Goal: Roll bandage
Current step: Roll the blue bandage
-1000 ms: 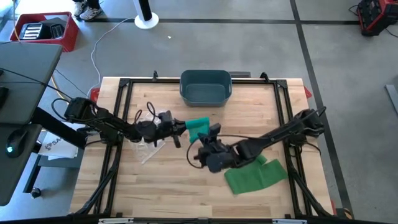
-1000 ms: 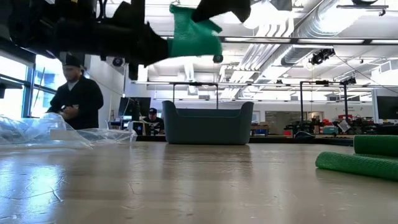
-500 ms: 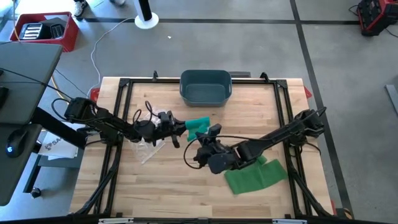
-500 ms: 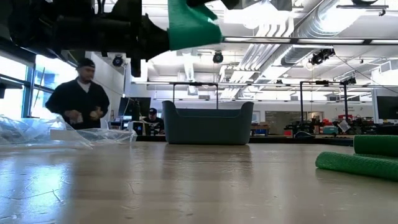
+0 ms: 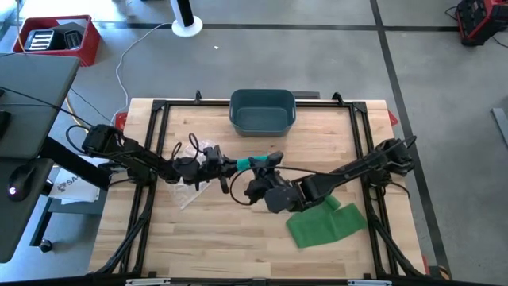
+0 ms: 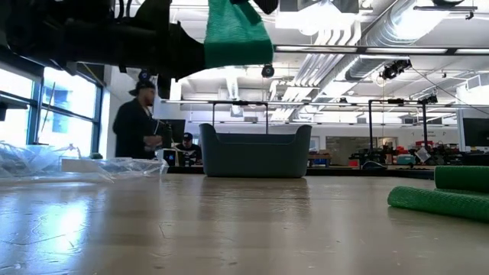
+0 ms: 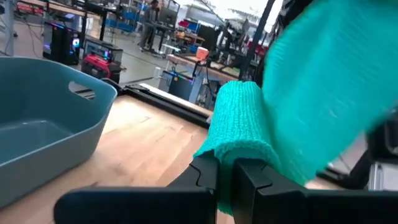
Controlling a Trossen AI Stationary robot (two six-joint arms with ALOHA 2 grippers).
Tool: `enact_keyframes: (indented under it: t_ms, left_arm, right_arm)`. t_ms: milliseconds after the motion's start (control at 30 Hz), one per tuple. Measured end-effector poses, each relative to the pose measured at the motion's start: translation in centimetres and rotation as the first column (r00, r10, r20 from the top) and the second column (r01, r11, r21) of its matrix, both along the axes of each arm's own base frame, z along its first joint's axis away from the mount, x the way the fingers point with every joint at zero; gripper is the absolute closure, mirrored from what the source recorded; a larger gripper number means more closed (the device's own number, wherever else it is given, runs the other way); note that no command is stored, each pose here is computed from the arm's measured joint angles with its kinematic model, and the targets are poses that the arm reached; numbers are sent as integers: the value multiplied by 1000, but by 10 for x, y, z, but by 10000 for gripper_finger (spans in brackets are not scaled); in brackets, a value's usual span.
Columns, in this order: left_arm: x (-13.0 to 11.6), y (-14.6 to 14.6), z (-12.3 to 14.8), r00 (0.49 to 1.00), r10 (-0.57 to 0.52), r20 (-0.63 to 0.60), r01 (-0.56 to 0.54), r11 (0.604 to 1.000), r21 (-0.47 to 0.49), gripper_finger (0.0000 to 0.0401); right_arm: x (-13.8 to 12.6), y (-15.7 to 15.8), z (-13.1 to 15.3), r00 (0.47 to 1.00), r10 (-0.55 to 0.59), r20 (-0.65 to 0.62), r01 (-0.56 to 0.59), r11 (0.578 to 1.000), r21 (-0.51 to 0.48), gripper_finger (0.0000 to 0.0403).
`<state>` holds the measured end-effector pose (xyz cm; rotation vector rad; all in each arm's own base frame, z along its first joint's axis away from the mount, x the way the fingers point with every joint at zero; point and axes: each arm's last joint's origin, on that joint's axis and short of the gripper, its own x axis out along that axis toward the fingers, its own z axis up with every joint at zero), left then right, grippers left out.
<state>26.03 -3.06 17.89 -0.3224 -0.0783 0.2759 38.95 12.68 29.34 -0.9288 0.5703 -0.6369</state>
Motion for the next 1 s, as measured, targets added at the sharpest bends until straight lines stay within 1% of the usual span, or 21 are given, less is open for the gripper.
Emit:
enact_keyframes:
  t_ms: [167,267,400,500,600,700,833,933,1000]
  left_arm:
    - [0,-2,-1,1000,-9,-14,9,1000,12,392]
    - [0,-3,-2,999,-48,-24,48,999,15,392]
    - [0,-7,-4,994,-97,-47,98,995,17,392]
    - [0,-11,-5,989,-137,-54,138,990,17,392]
    - [-1,-16,-6,980,-184,-71,186,982,16,392]
    - [-2,-21,-9,973,-210,-101,212,977,16,392]
    - [-3,-23,-12,967,-217,-129,221,975,10,392]
    - [-3,-23,-13,967,-217,-136,220,975,9,392]
    - [-3,-23,-13,966,-217,-137,221,975,8,392]
  right_arm:
    - [0,-1,0,999,3,-38,-5,999,-38,403]
    - [2,-5,0,998,-4,-56,1,998,-55,403]
    - [4,-14,0,998,-20,-62,17,998,-56,403]
    - [6,-21,-3,997,-3,-81,1,999,-33,403]
    - [6,-31,-11,994,18,-108,-13,999,45,403]
    - [4,-41,-21,990,40,-134,-16,985,174,403]
    - [3,-54,-30,987,70,-145,-11,928,372,403]
    - [4,-62,-33,983,104,-151,-20,881,473,403]
    - [4,-66,-35,979,125,-159,-24,853,521,402]
